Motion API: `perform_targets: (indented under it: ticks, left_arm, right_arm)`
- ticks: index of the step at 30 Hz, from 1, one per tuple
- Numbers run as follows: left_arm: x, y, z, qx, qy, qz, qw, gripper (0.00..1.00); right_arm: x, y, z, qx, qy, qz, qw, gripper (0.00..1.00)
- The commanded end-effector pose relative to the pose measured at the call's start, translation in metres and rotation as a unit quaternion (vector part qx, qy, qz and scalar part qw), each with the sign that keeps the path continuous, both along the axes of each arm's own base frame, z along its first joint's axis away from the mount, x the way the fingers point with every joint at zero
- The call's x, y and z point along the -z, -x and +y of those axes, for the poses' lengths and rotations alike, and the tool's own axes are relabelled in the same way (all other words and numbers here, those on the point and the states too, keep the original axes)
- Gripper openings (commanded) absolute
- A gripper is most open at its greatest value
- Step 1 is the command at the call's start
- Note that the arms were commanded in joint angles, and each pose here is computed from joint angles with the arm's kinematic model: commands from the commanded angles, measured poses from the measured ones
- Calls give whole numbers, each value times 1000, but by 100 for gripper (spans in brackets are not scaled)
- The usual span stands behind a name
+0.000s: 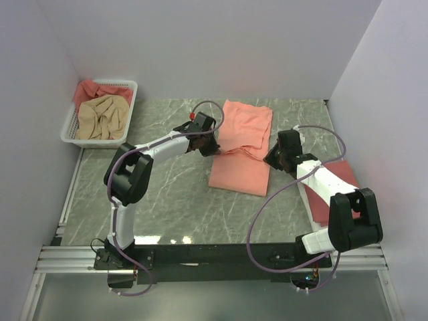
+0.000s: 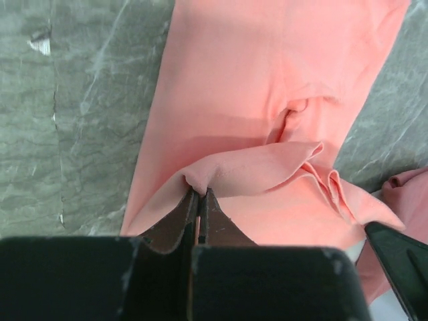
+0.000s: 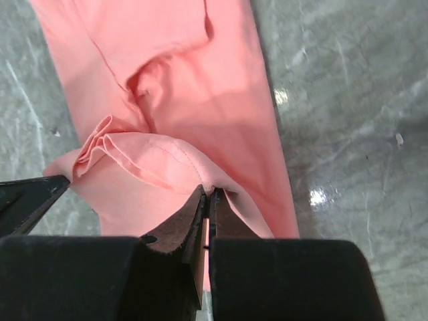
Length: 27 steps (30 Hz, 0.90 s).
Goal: Fold and stack the t-shirts
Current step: Fold the tshirt
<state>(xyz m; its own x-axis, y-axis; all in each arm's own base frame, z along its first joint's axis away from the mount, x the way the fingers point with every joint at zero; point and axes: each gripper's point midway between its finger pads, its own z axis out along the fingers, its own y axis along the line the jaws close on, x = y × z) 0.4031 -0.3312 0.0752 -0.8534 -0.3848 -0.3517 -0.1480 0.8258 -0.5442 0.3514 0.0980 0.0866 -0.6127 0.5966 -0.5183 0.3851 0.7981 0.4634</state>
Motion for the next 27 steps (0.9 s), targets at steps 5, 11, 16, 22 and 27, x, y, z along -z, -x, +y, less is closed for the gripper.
perform_targets:
  ticks: [5,11,16,22,27]
  left_arm:
    - [-23,-32,-2,4,10,-35,999,1]
    - [-15,-42,-3,10,16,-35,999,1]
    - [-19,-54,-5,16,32,-49,998,1]
    - [-20,-60,-10,21,38,-50,998,1]
    - [-11,-63,-12,21,35,-43,998,1]
  right_arm:
    - [-24,-36,-5,3,-17,-42,999,0]
    - [-15,-49,-6,-2,-27,-27,999,0]
    - [-11,-56,-11,1,-31,-24,999,0]
    - [-9,-62,-16,3,-34,-22,999,0]
    - [-5,-67,-15,1,-40,-20,999,0]
